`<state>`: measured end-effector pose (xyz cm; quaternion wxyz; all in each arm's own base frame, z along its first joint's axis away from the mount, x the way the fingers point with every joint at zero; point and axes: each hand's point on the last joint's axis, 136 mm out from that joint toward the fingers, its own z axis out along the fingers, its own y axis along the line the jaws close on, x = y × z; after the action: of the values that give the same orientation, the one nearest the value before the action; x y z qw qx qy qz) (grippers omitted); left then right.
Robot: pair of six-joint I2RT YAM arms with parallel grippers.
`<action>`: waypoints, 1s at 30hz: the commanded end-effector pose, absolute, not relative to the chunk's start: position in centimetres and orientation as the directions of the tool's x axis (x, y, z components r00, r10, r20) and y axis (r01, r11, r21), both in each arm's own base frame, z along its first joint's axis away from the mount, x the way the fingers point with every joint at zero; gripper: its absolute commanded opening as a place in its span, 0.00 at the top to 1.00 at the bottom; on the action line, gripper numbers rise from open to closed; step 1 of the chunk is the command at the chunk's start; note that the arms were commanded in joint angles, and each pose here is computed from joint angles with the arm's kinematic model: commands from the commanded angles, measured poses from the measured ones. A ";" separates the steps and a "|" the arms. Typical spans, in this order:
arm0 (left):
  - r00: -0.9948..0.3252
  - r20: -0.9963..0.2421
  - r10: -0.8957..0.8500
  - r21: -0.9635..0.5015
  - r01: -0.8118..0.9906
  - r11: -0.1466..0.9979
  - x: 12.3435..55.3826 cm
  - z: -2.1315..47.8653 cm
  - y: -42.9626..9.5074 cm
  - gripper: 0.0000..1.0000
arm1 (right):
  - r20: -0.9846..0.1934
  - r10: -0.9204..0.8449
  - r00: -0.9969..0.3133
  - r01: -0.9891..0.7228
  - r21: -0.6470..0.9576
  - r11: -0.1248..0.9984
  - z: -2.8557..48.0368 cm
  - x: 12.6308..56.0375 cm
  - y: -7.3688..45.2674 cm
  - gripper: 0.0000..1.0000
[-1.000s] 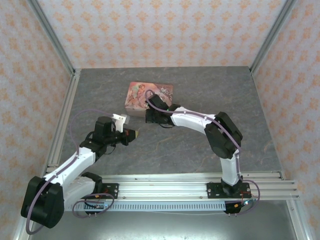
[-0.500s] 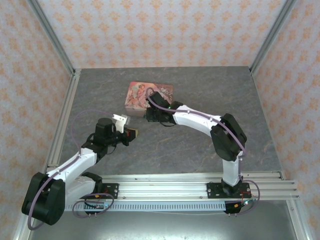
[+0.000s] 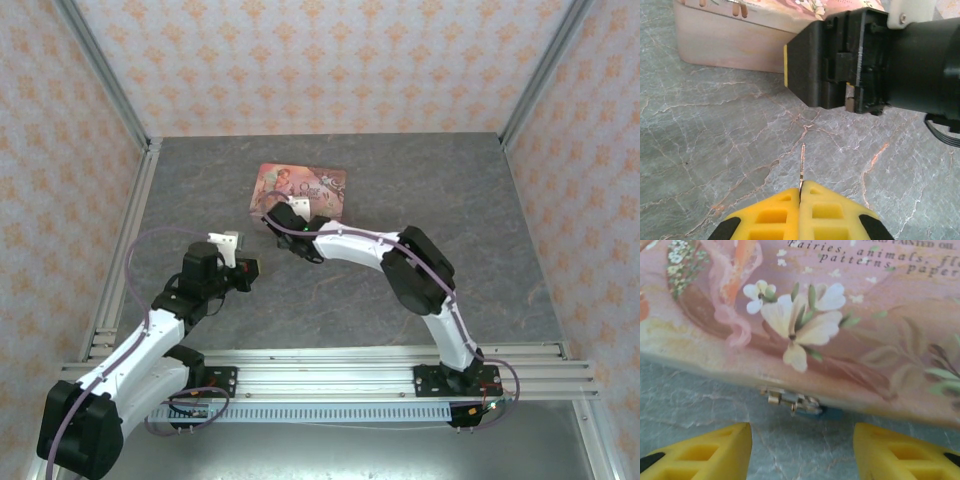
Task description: Unlock the padlock with the key
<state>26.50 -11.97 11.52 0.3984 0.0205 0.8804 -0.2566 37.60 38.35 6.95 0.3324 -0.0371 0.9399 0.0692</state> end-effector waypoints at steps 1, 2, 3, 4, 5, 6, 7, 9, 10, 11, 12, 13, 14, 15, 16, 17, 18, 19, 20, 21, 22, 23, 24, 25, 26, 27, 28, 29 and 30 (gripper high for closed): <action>-0.697 -0.695 -0.178 -0.432 0.207 0.878 26.2 10.7 -11.7 1.00 | -0.676 -0.003 -0.737 -0.061 0.061 0.996 7.9 39.0 38.0 0.44; -0.697 -0.695 -0.178 -0.435 0.211 0.876 26.3 10.8 -11.7 1.00 | -0.678 -0.004 -0.735 -0.058 0.057 0.997 7.7 39.2 38.1 0.44; -0.695 -0.697 -0.176 -0.435 0.216 0.874 26.3 10.8 -11.8 1.00 | -0.678 -0.004 -0.735 -0.056 0.055 0.997 7.5 39.3 38.2 0.44; -0.693 -0.699 -0.174 -0.436 0.221 0.872 26.4 10.9 -11.9 1.00 | -0.677 -0.003 -0.736 -0.052 0.052 0.997 7.3 39.4 38.3 0.44; -0.692 -0.701 -0.172 -0.436 0.225 0.872 26.4 10.9 -11.9 1.00 | -0.677 -0.003 -0.736 -0.047 0.047 0.998 7.1 39.5 38.4 0.44; -0.692 -0.702 -0.168 -0.433 0.227 0.872 26.5 10.9 -12.0 1.00 | -0.676 0.001 -0.737 -0.040 0.046 0.998 7.0 39.7 38.5 0.44; -0.693 -0.702 -0.166 -0.432 0.229 0.873 26.5 10.9 -12.0 1.00 | -0.675 0.004 -0.738 -0.034 0.044 0.998 6.8 39.8 38.6 0.44; -0.693 -0.703 -0.158 -0.427 0.235 0.873 26.5 11.0 -12.0 1.00 | -0.674 0.011 -0.739 -0.024 0.043 0.999 6.5 40.0 38.8 0.44; -0.693 -0.704 -0.155 -0.426 0.238 0.873 26.5 11.0 -12.1 1.00 | -0.673 0.014 -0.740 -0.021 0.044 0.999 6.3 40.1 38.8 0.44; -0.693 -0.705 -0.150 -0.424 0.242 0.873 26.4 11.1 -12.1 1.00 | -0.673 0.017 -0.740 -0.017 0.044 0.999 6.1 40.1 38.8 0.44; -0.694 -0.705 -0.148 -0.422 0.243 0.873 26.4 11.1 -12.1 1.00 | -0.674 0.019 -0.738 -0.015 0.044 0.999 6.0 40.2 38.9 0.44; -0.694 -0.705 -0.145 -0.421 0.246 0.873 26.4 11.1 -12.1 1.00 | -0.675 0.021 -0.738 -0.012 0.044 0.999 5.9 40.3 38.9 0.45; -0.693 -0.706 -0.144 -0.421 0.246 0.873 26.3 11.1 -12.1 1.00 | -0.677 0.022 -0.736 -0.009 0.042 0.999 5.8 40.4 39.0 0.45; -0.694 -0.706 -0.143 -0.420 0.248 0.873 26.3 11.0 -12.1 1.00 | -0.677 0.022 -0.736 -0.006 0.039 0.999 5.7 40.4 38.9 0.45; -0.695 -0.705 -0.142 -0.421 0.248 0.873 26.2 11.0 -12.1 1.00 | -0.678 0.024 -0.735 -0.003 0.039 0.999 5.7 40.5 38.9 0.46; -0.695 -0.705 -0.141 -0.420 0.249 0.873 26.2 10.9 -12.1 1.00 | -0.678 0.025 -0.734 0.000 0.036 0.999 5.5 40.5 38.9 0.46; -0.696 -0.704 -0.140 -0.420 0.249 0.872 26.2 10.8 -12.1 1.00 | -0.679 0.028 -0.733 0.005 0.035 0.999 5.4 40.6 38.9 0.46; -0.697 -0.703 -0.140 -0.421 0.250 0.872 26.1 10.8 -12.1 1.00 | -0.680 0.029 -0.732 0.008 0.034 0.999 5.4 40.6 38.9 0.47; -0.698 -0.702 -0.139 -0.420 0.249 0.873 26.1 10.7 -12.1 1.00 | -0.680 0.031 -0.732 0.013 0.033 0.999 5.3 40.7 38.8 0.47; -0.698 -0.703 -0.138 -0.420 0.251 0.872 26.1 10.7 -12.1 1.00 | -0.683 0.034 -0.730 0.015 0.033 0.999 5.3 40.8 38.8 0.47; -0.698 -0.703 -0.138 -0.421 0.252 0.872 26.0 10.7 -12.1 1.00 | -0.683 0.034 -0.730 0.019 0.030 0.999 5.2 40.8 38.8 0.47; -0.700 -0.701 -0.137 -0.421 0.252 0.871 26.0 10.6 -12.1 1.00 | -0.685 0.035 -0.728 0.018 0.032 0.999 5.2 40.9 38.9 0.48; -0.699 -0.701 -0.138 -0.421 0.250 0.872 26.0 10.6 -12.1 1.00 | -0.686 0.040 -0.727 0.022 0.035 0.999 5.3 41.0 38.9 0.48; -0.699 -0.702 -0.137 -0.420 0.251 0.872 25.9 10.6 -12.1 1.00 | -0.685 0.038 -0.727 0.021 0.032 0.999 5.1 41.0 38.9 0.49; -0.700 -0.701 -0.136 -0.420 0.252 0.872 25.9 10.5 -12.1 1.00 | -0.685 0.042 -0.728 0.026 0.034 0.999 5.1 41.1 38.8 0.50; -0.698 -0.703 -0.136 -0.420 0.253 0.872 25.9 10.6 -12.1 1.00 | -0.682 0.044 -0.730 0.029 0.033 0.999 4.9 41.2 38.8 0.50; -0.699 -0.703 -0.136 -0.419 0.252 0.872 25.8 10.5 -12.1 1.00 | -0.679 0.046 -0.733 0.030 0.035 0.999 4.8 41.2 38.8 0.50; -0.698 -0.703 -0.135 -0.419 0.253 0.872 25.8 10.5 -12.1 1.00 | -0.677 0.049 -0.734 0.030 0.039 0.999 4.7 41.3 38.8 0.50; -0.697 -0.704 -0.135 -0.419 0.255 0.871 25.8 10.5 -12.1 1.00 | -0.676 0.048 -0.735 0.029 0.039 0.999 4.7 41.3 38.8 0.50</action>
<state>26.20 -11.96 10.71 0.3853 0.0209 0.8868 -0.2543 40.66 39.34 4.82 0.3576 0.0086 0.9334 0.0270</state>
